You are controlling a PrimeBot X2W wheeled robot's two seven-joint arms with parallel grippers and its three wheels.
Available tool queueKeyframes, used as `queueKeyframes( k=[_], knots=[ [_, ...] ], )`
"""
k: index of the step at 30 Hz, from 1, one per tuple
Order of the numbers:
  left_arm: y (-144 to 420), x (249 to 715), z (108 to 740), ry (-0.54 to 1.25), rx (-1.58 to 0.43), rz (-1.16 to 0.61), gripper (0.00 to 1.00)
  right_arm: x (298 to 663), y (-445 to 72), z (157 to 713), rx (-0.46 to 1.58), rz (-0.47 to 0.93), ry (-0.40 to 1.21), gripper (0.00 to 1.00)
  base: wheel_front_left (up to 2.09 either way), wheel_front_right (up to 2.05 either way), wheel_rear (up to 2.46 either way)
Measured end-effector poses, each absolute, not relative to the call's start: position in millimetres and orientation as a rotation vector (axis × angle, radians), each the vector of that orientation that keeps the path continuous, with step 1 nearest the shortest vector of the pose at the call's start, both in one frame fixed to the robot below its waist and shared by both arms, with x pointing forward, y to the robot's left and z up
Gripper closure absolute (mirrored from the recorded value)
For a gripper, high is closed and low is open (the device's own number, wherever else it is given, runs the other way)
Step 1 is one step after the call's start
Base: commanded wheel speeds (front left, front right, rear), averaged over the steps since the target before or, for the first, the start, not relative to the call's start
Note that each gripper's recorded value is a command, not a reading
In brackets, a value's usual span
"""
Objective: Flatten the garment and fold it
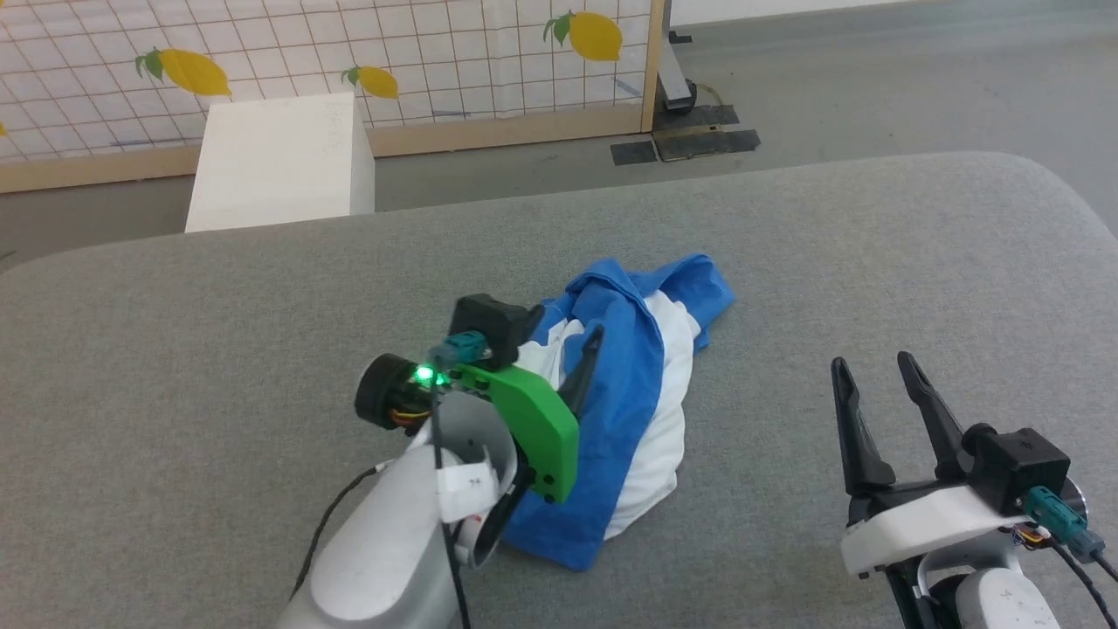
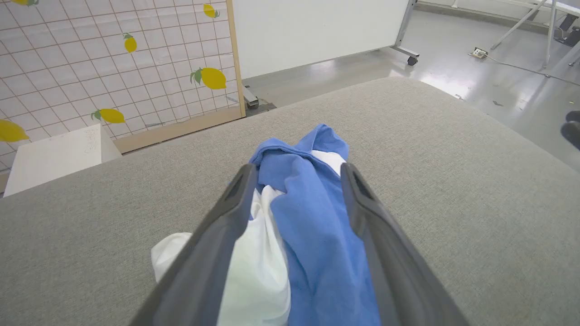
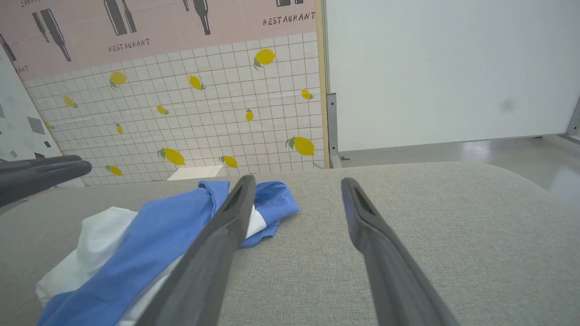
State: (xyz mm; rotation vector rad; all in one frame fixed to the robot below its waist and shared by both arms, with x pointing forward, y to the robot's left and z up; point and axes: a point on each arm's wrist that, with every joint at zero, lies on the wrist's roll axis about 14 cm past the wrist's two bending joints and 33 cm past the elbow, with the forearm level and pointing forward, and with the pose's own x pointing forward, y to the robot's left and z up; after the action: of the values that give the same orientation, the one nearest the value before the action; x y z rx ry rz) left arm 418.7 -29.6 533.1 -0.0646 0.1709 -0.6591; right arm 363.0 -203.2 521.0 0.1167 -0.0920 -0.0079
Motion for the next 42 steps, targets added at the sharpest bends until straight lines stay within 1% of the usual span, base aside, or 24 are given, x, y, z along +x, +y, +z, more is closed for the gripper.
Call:
queueKeyframes(
  k=[5,7,10,11,15,19,22,26,31,32,33,34,42],
  knots=[
    [-50.5,413.9,520.8,0.239,-0.027,-0.723,0.0,362.9,-200.3,517.8,0.117,0.0,-0.077,0.0,0.0,0.0,0.0],
    [-55.4,416.4,508.8,0.306,-0.008,-0.727,0.0,361.8,-200.6,515.9,0.116,-0.002,-0.071,0.0,0.0,0.0,0.0],
    [-57.2,423.4,481.4,0.463,0.062,-0.708,0.0,358.8,-206.6,512.3,0.114,-0.022,-0.06,0.0,0.0,0.0,0.0],
    [-65.6,435.4,481.0,0.526,0.088,-0.717,0.0,358.0,-210.0,507.8,0.112,-0.033,-0.045,0.0,0.0,0.0,0.0],
    [-77.8,460.3,495.9,0.539,0.123,-0.723,0.0,360.6,-211.8,504.5,0.125,-0.041,-0.035,0.0,0.0,0.0,0.0],
    [-89.6,475.7,495.0,0.604,0.126,-0.736,0.0,365.3,-215.7,503.5,0.138,-0.053,-0.039,0.0,0.0,0.0,0.0],
    [-99.6,474.4,482.3,0.7,0.097,-0.76,0.0,365.8,-220.4,496.5,0.143,-0.07,-0.023,0.0,0.0,0.0,0.0],
    [-106.8,467.5,456.6,0.836,0.13,-0.778,0.0,364.7,-229.1,485.7,0.144,-0.1,0.005,0.0,0.0,0.0,0.0],
    [-123.0,463.7,445.8,0.872,0.122,-0.828,0.0,363.8,-238.7,478.9,0.143,-0.131,0.019,0.0,0.0,0.0,0.0],
    [-125.4,464.1,445.4,0.866,0.12,-0.834,0.51,363.8,-239.9,478.0,0.142,-0.135,0.02,0.0,0.0,0.0,0.0],
    [-128.3,464.3,445.3,0.858,0.116,-0.842,0.71,363.9,-241.0,476.9,0.141,-0.138,0.024,0.0,0.0,0.0,0.0],
    [-130.8,465.7,445.8,0.842,0.117,-0.848,1.0,363.8,-242.0,475.9,0.142,-0.142,0.026,0.0,0.0,0.0,0.0],
    [-128.5,481.0,466.3,0.686,0.08,-0.836,1.0,367.5,-241.2,474.1,0.147,-0.138,0.024,0.0,0.0,0.0,0.0]
  ],
)
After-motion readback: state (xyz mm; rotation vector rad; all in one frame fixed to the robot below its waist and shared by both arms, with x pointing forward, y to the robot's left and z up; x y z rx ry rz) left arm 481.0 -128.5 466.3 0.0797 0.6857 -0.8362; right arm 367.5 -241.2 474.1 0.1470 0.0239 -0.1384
